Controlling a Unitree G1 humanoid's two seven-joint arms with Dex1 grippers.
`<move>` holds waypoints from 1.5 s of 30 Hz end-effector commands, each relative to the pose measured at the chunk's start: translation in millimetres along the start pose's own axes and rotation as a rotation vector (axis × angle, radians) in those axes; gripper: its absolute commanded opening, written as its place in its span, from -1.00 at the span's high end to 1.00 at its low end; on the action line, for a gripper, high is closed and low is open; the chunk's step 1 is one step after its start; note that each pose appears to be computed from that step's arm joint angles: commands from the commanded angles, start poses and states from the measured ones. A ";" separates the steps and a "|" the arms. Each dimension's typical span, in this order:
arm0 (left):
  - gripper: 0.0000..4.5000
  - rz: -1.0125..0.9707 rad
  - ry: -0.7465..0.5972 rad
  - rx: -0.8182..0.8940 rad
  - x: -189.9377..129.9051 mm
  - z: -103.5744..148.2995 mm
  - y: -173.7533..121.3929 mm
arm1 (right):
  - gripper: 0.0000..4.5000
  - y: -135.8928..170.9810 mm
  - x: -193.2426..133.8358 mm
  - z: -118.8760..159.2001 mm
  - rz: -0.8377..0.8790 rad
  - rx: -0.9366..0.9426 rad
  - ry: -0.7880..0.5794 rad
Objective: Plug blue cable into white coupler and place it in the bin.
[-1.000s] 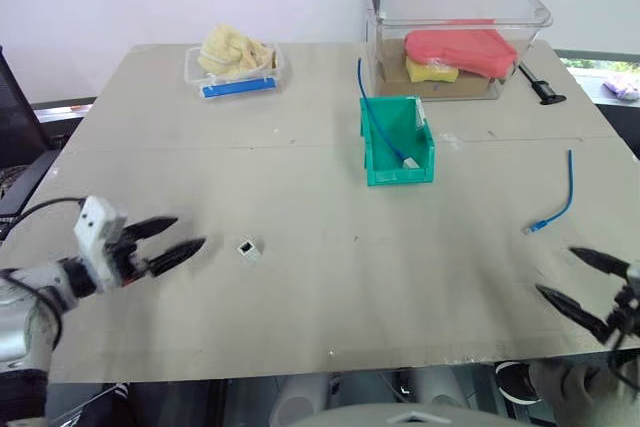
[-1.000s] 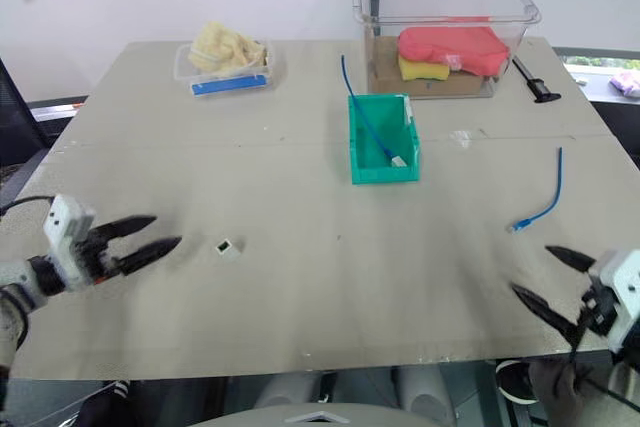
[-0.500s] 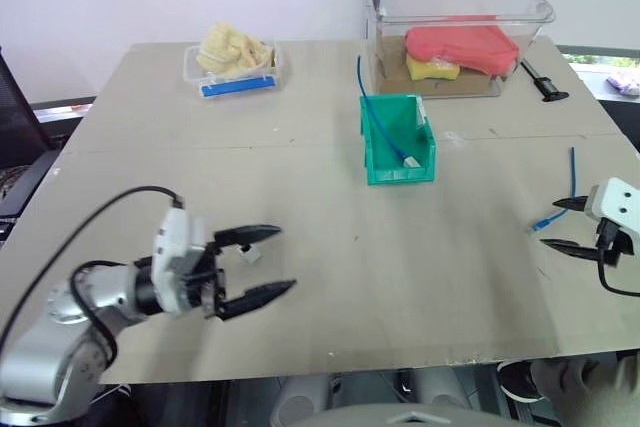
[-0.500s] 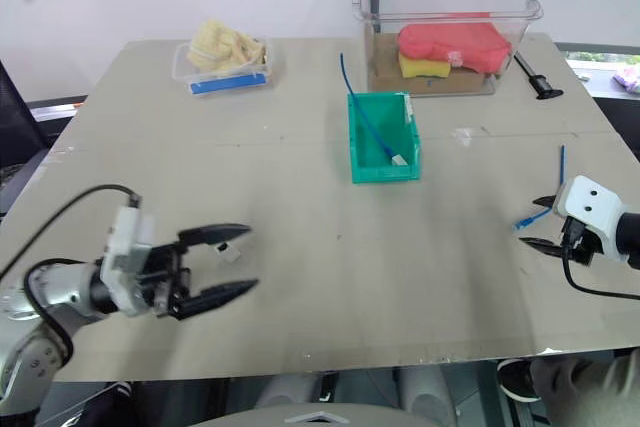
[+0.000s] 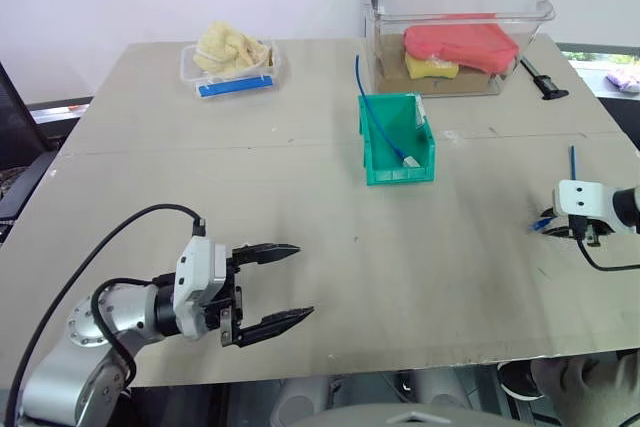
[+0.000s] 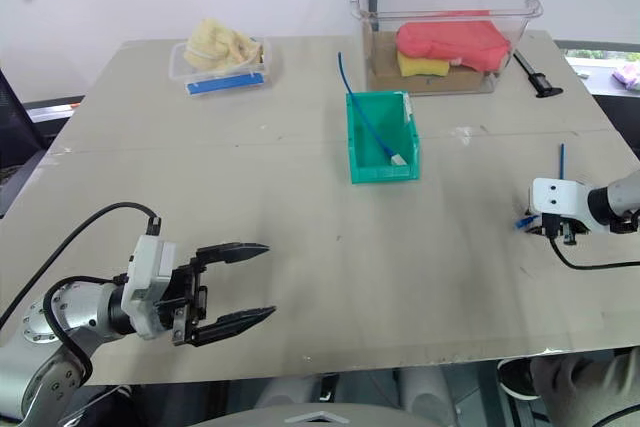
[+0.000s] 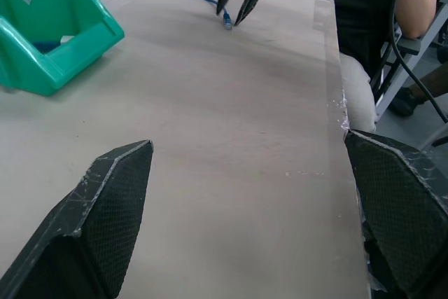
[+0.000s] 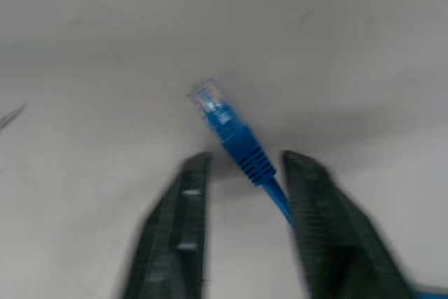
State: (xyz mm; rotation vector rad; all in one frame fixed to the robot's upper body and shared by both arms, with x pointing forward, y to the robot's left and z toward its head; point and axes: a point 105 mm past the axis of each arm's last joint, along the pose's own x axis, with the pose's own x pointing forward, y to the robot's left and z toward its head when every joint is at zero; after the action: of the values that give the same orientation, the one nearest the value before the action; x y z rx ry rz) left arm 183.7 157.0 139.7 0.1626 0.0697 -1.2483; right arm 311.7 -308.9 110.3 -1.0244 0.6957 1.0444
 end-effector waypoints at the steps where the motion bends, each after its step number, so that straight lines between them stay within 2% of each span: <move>1: -0.99 -0.006 -0.013 0.026 1.0 2.3 -1.8 | 0.97 -0.4 -0.4 1.7 0.035 0.018 -0.024; 5: -0.99 0.006 -0.019 0.021 3.6 2.9 -2.2 | 0.97 -5.6 -0.4 23.7 0.044 0.004 -0.110; 8: -0.99 0.039 -0.018 0.028 8.2 3.7 1.9 | 0.97 -5.7 4.7 69.9 0.061 -0.016 -0.249; 11: -0.99 0.080 -0.004 0.045 16.2 4.9 10.8 | 0.97 1.8 16.1 113.1 0.086 -0.063 -0.301; 15: -0.99 0.123 0.097 0.062 25.3 0.0 25.5 | 0.97 10.7 45.2 148.5 0.103 -0.103 -0.288; 20: -0.99 0.114 0.129 0.057 34.4 5.6 37.2 | 0.97 12.6 77.5 168.7 0.119 -0.117 -0.267; 23: -0.99 0.100 0.143 0.055 44.3 5.9 41.9 | 0.51 16.6 88.4 181.0 0.141 -0.146 -0.282; 26: -0.99 0.074 0.186 0.046 57.5 0.6 44.3 | -0.13 22.7 91.6 186.0 0.166 -0.157 -0.314; 29: -0.99 0.058 0.213 0.043 69.3 -2.1 49.2 | -0.81 18.2 79.4 191.6 0.112 -0.125 -0.398; 30: -0.99 0.047 0.221 0.049 73.0 -2.9 50.7 | -0.95 17.4 71.4 194.5 0.094 -0.104 -0.443; 34: -0.99 0.001 0.239 0.054 91.7 -4.3 57.3 | -0.95 29.8 31.0 193.3 0.037 -0.016 -0.640; 37: -0.99 -0.027 0.248 0.065 106.6 -2.6 64.0 | -0.95 37.5 4.7 189.6 -0.137 -0.046 -0.739; 38: -0.99 -0.032 0.249 0.068 109.3 -2.3 65.3 | -0.95 38.3 -0.1 189.3 -0.182 -0.052 -0.753; 40: -0.99 -0.054 0.257 0.071 119.9 -1.8 70.8 | -0.95 48.7 -7.7 176.0 -0.251 0.064 -0.766; 45: -0.99 -0.131 0.277 0.115 144.4 3.1 77.6 | -0.95 82.8 -11.4 133.8 -0.424 0.281 -0.687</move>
State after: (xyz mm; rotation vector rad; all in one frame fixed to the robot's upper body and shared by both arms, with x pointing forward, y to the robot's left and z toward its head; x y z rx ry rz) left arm 301.5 54.2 122.8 0.3944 0.2846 -1.3124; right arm 235.8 -169.7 128.7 -0.4452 0.1058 0.9061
